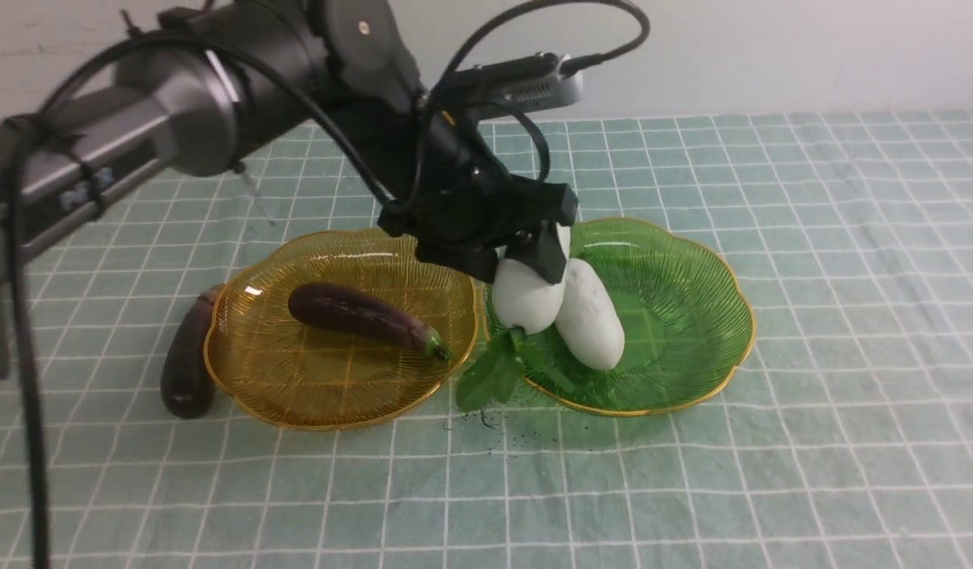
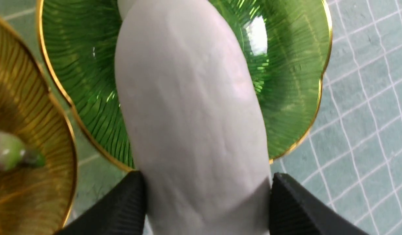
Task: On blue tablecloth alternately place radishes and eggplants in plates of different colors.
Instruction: 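Pick up the white radish and place it on the plate, then pick up the eggplant and place it in the yellow plate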
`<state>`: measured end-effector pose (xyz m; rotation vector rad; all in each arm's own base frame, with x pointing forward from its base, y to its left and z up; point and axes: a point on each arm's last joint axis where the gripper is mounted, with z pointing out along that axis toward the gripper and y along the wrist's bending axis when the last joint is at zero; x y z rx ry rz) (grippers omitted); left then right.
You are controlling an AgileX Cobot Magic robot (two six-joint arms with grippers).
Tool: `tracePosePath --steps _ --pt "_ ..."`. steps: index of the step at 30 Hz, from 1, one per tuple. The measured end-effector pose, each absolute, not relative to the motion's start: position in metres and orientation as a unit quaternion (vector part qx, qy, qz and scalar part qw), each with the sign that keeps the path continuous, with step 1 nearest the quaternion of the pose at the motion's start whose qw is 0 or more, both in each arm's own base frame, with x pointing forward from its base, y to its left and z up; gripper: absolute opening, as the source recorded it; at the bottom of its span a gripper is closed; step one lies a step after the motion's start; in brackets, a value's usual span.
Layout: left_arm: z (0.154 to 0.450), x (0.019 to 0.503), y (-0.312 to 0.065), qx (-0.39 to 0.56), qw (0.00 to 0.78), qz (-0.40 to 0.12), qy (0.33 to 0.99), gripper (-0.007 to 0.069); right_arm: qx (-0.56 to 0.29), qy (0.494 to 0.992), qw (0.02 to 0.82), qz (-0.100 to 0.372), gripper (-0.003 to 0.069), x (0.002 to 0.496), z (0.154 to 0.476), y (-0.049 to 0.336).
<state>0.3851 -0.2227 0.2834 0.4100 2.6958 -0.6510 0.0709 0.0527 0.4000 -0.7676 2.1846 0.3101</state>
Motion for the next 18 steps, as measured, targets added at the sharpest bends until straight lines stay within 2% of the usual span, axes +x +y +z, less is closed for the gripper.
tracePosePath --steps 7,12,15,17,18 --pt "0.263 0.416 -0.238 0.129 0.171 -0.234 0.948 0.0435 -0.300 0.861 0.392 0.123 -0.0015 0.048 0.370 0.035" --pt "0.259 0.419 -0.239 0.128 0.169 -0.233 0.949 0.0494 -0.300 0.862 0.390 0.118 -0.0015 0.047 0.366 0.034" --pt "0.268 0.418 -0.240 0.134 0.170 -0.236 0.948 0.0527 -0.300 0.862 0.392 0.111 -0.0015 0.048 0.366 0.033" --pt "0.281 0.418 -0.240 0.139 0.182 -0.239 0.944 0.0530 -0.300 0.863 0.393 0.106 -0.0015 0.048 0.365 0.032" --pt "0.297 0.417 -0.239 0.145 0.196 -0.243 0.939 0.0528 -0.300 0.863 0.394 0.101 -0.0015 0.049 0.365 0.032"
